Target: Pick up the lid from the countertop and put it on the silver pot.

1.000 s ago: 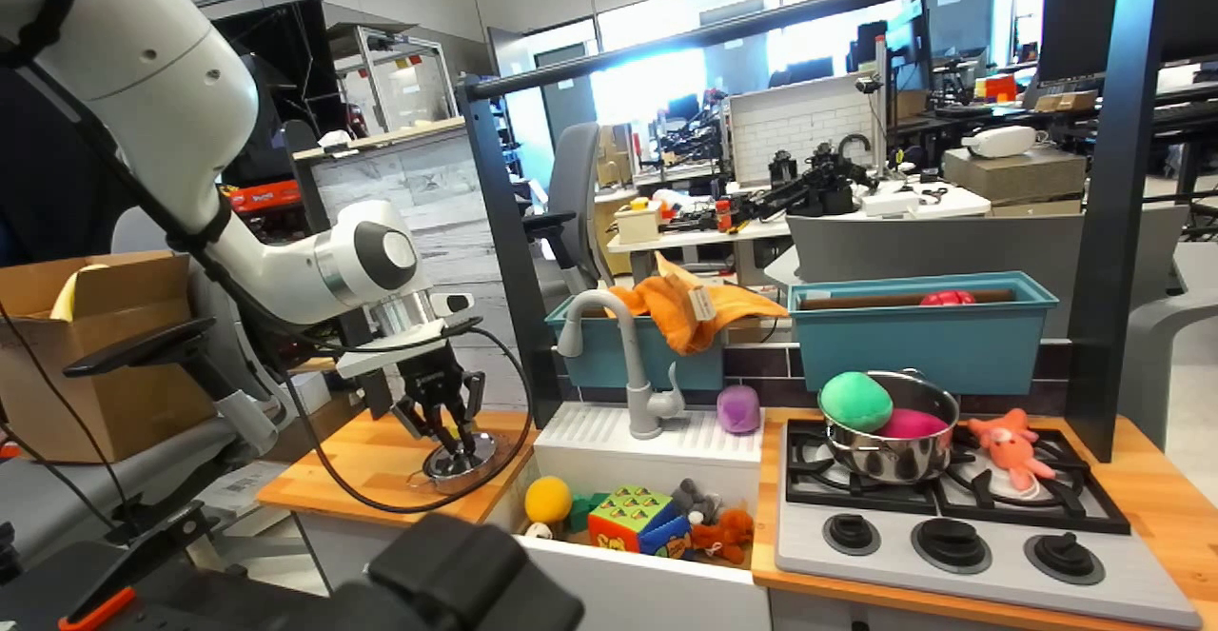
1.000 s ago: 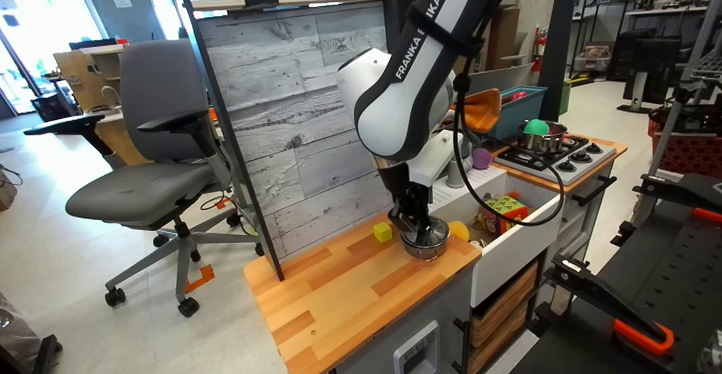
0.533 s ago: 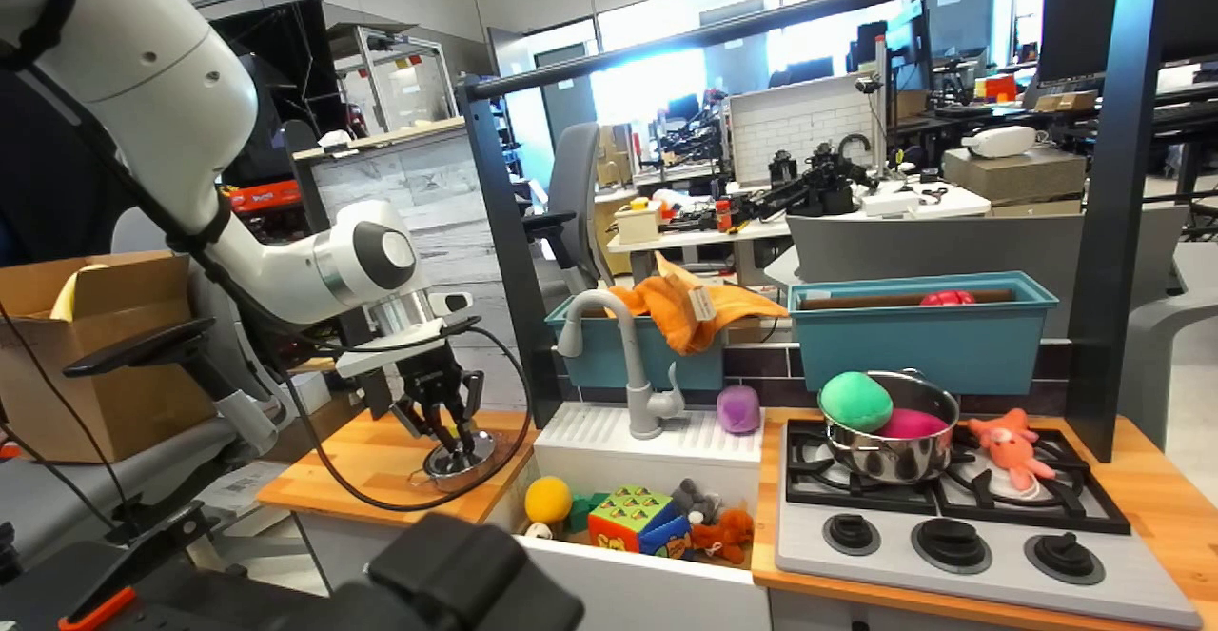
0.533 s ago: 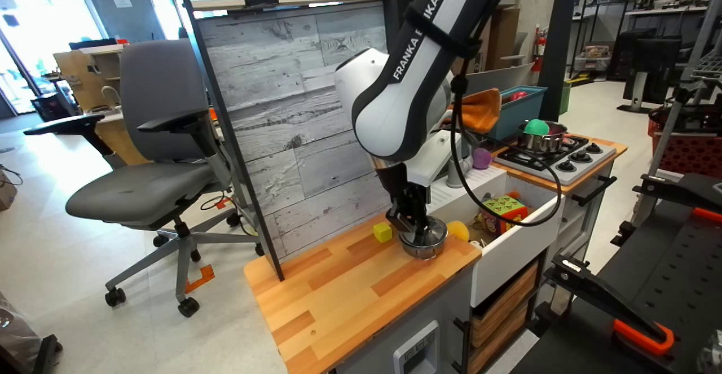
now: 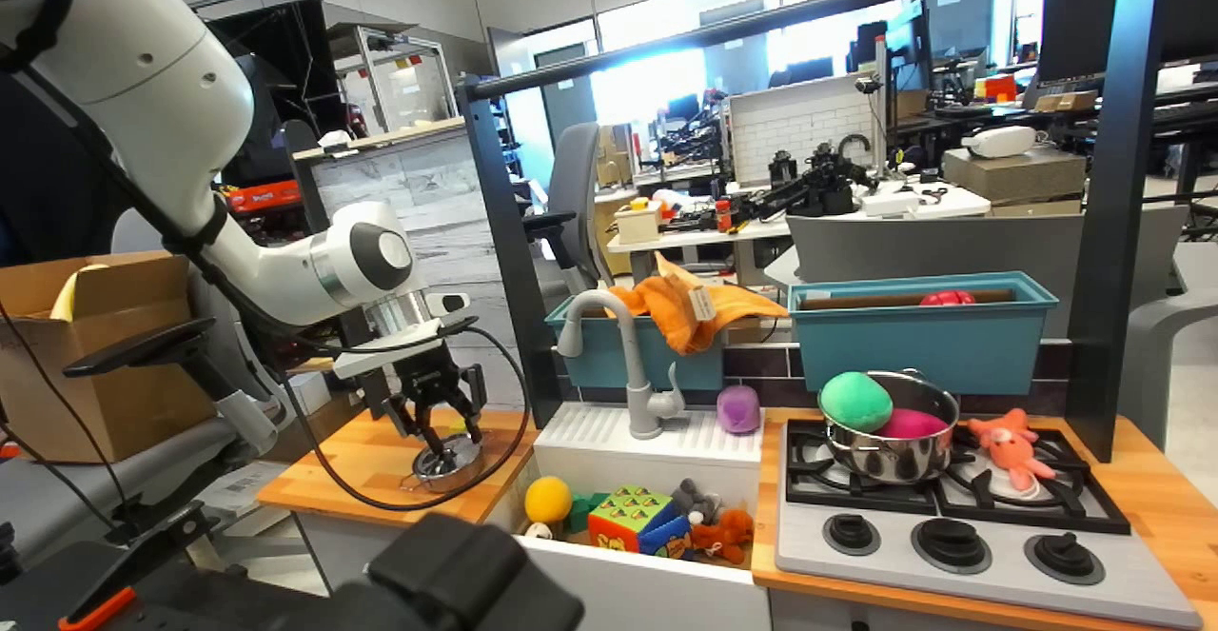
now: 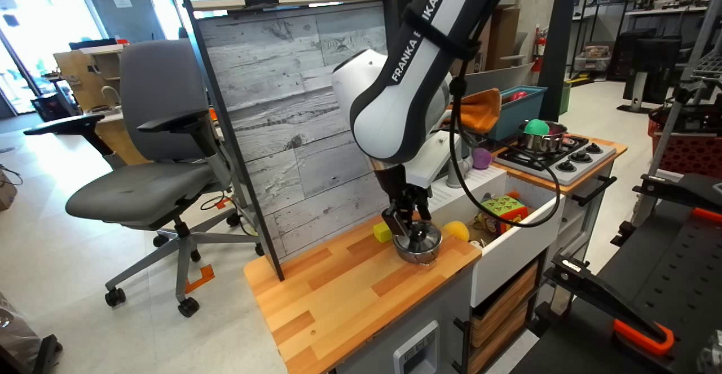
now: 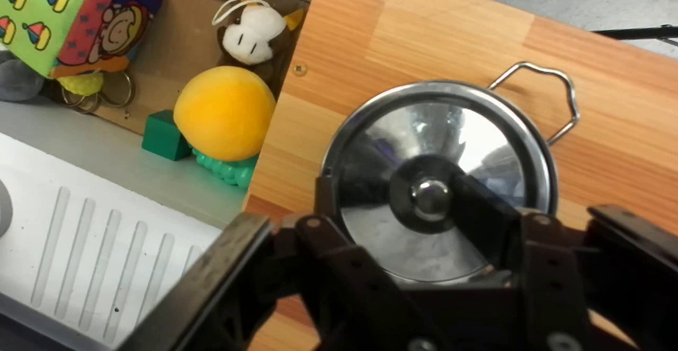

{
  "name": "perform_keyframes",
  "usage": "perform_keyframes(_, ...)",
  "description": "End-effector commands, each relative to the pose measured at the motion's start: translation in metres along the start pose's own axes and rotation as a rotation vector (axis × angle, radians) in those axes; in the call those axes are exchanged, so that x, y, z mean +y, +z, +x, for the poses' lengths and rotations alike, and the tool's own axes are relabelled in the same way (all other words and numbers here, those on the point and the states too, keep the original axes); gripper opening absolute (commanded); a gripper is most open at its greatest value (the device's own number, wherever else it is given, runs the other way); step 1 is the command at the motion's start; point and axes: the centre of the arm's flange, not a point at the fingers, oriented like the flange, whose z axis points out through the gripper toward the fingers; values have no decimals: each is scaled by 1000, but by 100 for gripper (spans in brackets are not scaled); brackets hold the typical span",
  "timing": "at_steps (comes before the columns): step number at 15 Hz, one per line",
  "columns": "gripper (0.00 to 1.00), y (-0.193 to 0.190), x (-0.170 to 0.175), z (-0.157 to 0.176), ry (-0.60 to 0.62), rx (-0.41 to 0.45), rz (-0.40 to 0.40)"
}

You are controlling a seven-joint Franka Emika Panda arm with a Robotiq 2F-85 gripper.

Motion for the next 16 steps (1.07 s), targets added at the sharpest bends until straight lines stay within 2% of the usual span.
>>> perform_keyframes(1,92,0,1,0,2,4,4)
perform_keyframes(2,99,0,1,-1,2,5,5)
perform_keyframes(3,100,0,1,-1,3,7,5)
perform_keyframes(12,100,-1,4,0,19,19,22)
perform_keyframes(16,100,1,3,0,7,2,4)
